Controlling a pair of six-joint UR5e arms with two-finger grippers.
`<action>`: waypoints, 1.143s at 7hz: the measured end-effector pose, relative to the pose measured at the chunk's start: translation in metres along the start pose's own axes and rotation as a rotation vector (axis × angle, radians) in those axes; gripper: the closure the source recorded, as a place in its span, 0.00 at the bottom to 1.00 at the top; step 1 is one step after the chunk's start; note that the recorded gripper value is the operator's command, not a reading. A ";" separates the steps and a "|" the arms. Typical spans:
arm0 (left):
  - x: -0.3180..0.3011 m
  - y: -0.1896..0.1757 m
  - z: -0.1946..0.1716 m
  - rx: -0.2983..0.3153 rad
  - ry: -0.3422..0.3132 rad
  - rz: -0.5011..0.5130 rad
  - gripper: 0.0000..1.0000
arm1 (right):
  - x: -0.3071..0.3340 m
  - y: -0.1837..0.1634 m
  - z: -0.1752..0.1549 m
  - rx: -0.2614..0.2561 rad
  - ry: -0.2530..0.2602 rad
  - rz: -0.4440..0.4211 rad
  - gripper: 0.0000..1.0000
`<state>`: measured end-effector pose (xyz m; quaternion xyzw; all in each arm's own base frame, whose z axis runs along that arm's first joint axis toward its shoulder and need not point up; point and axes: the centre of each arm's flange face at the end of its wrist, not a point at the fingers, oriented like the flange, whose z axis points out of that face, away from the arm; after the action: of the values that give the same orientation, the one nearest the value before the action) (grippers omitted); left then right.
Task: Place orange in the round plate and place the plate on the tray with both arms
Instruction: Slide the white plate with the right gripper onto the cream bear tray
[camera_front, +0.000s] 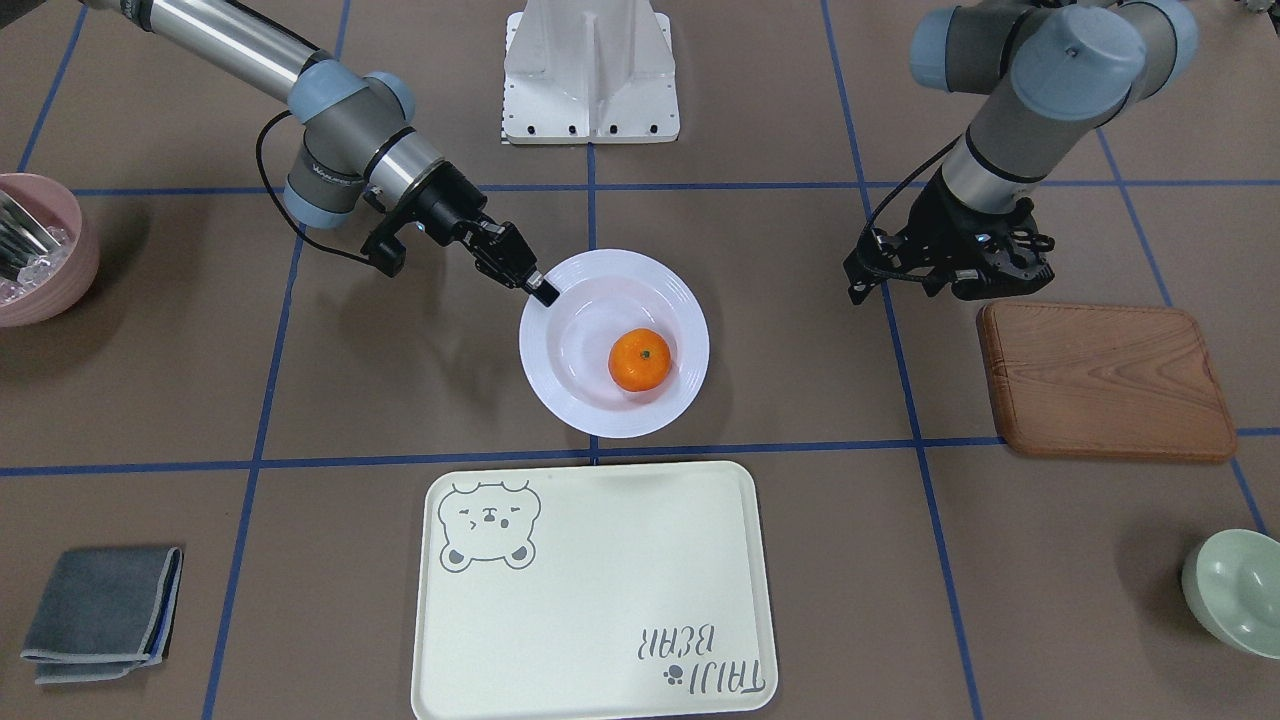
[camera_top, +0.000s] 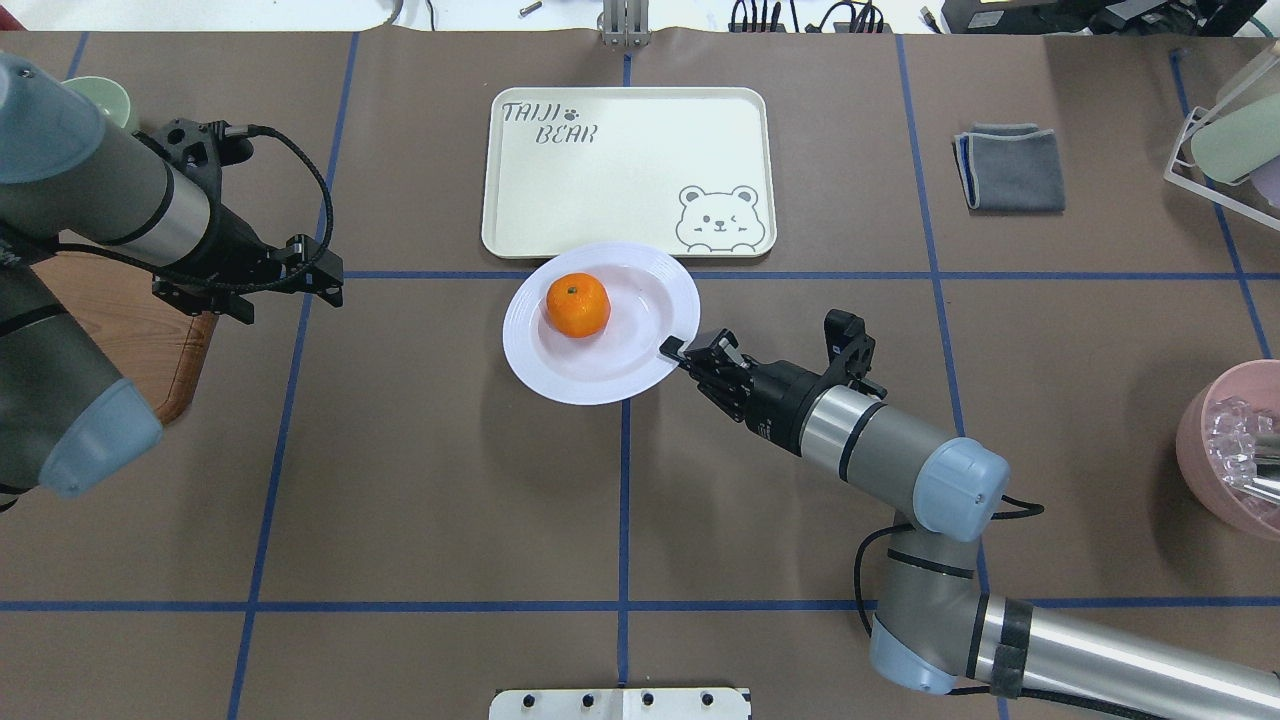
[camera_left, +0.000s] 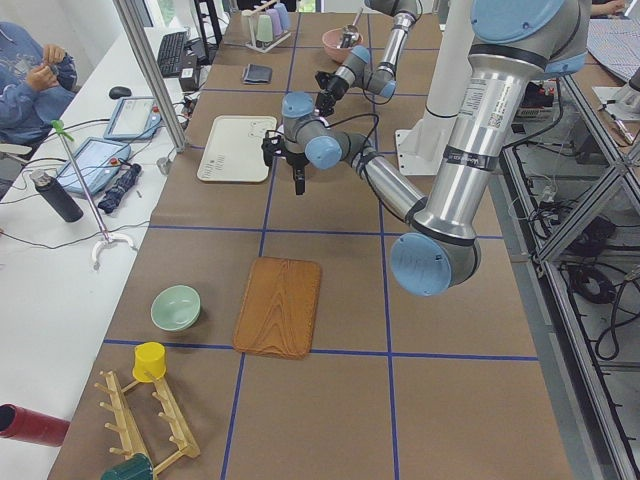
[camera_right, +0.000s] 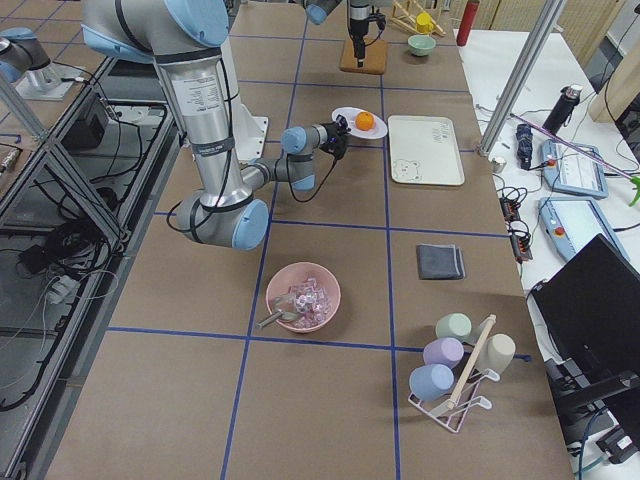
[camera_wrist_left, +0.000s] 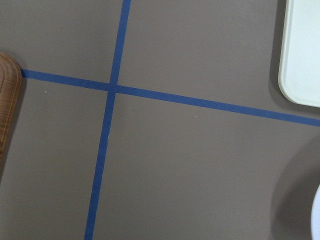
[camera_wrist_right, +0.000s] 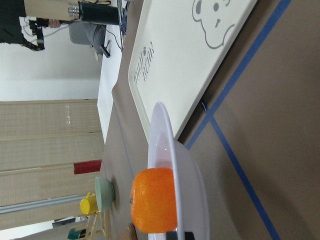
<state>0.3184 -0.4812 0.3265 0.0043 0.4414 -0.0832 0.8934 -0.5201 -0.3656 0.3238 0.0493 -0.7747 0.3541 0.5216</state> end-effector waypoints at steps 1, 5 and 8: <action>0.000 0.000 -0.001 0.001 0.001 0.000 0.02 | -0.001 -0.004 0.006 0.056 -0.039 0.041 1.00; -0.002 -0.003 -0.012 0.019 0.010 -0.004 0.02 | 0.002 -0.039 0.073 0.309 -0.091 0.076 1.00; -0.013 0.001 -0.018 0.024 0.009 -0.009 0.02 | -0.040 -0.053 0.146 0.489 0.003 0.103 1.00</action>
<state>0.2968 -0.4770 0.3253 0.0132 0.4442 -0.0925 0.8910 -0.5914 -0.5039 0.2865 0.1338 -0.6668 0.5571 0.4765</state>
